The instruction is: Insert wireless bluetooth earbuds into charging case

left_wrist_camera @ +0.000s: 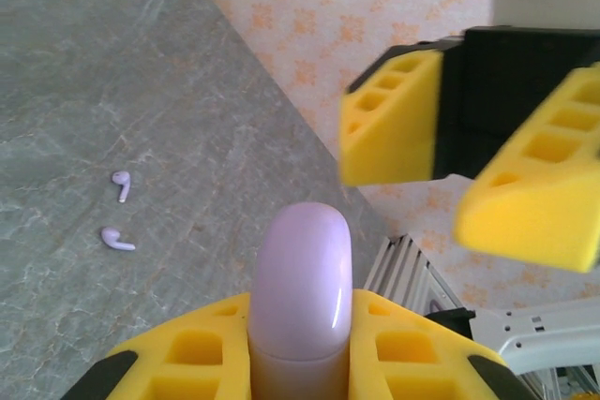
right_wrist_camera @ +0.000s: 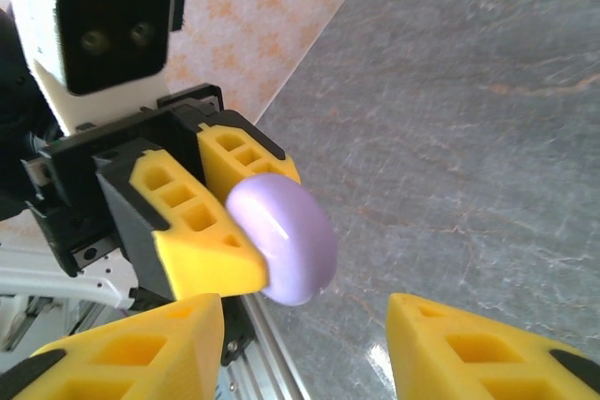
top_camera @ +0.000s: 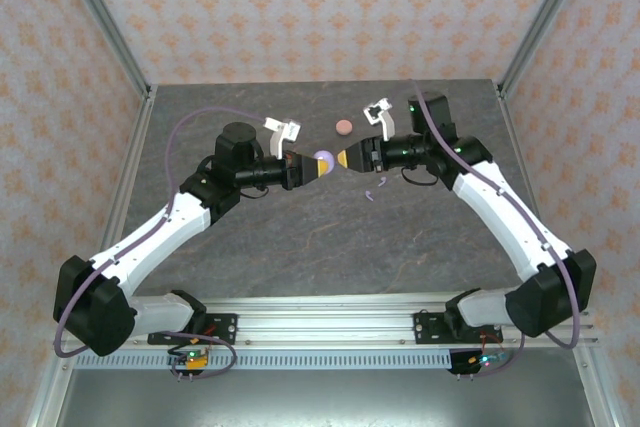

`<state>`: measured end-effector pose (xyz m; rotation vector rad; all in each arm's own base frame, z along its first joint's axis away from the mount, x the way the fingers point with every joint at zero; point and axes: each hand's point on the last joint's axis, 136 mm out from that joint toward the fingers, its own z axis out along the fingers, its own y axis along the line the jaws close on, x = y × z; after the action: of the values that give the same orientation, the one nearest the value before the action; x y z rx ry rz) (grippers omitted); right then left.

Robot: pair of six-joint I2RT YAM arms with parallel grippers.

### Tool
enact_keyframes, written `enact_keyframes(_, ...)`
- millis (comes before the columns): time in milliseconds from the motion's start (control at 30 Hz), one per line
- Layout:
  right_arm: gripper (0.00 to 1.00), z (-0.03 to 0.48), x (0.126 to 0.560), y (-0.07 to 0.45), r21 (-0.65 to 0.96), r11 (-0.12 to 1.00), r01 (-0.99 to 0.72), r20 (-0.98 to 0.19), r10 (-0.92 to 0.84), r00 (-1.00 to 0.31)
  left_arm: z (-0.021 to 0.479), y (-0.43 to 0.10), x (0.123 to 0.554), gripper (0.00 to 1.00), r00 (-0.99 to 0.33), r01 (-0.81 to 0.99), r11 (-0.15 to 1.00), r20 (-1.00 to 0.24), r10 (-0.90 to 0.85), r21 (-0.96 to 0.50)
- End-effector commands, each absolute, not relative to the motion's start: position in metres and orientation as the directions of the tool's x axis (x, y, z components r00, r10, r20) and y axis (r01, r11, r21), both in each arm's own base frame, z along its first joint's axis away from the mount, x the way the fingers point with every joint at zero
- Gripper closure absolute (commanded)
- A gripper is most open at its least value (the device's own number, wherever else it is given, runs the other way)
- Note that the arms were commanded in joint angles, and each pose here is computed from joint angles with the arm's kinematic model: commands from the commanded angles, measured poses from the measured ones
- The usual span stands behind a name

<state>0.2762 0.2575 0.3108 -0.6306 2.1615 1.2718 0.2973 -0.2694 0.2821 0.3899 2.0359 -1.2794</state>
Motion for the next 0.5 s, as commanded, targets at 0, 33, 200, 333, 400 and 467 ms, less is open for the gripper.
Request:
enact_keyframes(0, 0.49, 0.318, 0.282, 0.251, 0.602, 0.487, -0.633, -0.695, -0.071, -0.715, 0.292, -0.263, 0.301, 0.96, -0.685, 0.583, 0.486, -0.715, -0.137, -0.651)
enact_keyframes(33, 0.48, 0.318, 0.281, 0.252, 0.608, 0.478, -0.634, -0.693, -0.072, -0.718, 0.295, -0.265, 0.299, 0.96, -0.684, 0.595, 0.468, -0.718, -0.132, -0.653)
enact_keyframes(200, 0.46, 0.321, 0.272, 0.261, 0.636, 0.397, -0.661, -0.683, -0.107, -0.722, 0.306, -0.272, 0.287, 0.95, -0.662, 0.658, 0.399, -0.743, -0.095, -0.638)
enact_keyframes(333, 0.45, 0.325, 0.268, 0.265, 0.645, 0.358, -0.676, -0.686, -0.119, -0.717, 0.310, -0.272, 0.279, 0.96, -0.612, 0.717, 0.381, -0.789, -0.057, -0.584)
enact_keyframes(400, 0.45, 0.328, 0.263, 0.268, 0.651, 0.322, -0.687, -0.687, -0.135, -0.714, 0.311, -0.274, 0.276, 0.97, -0.584, 0.745, 0.370, -0.811, -0.041, -0.555)
enact_keyframes(467, 0.45, 0.327, 0.261, 0.270, 0.654, 0.307, -0.691, -0.684, -0.149, -0.714, 0.313, -0.276, 0.274, 0.97, -0.564, 0.764, 0.359, -0.825, -0.029, -0.535)
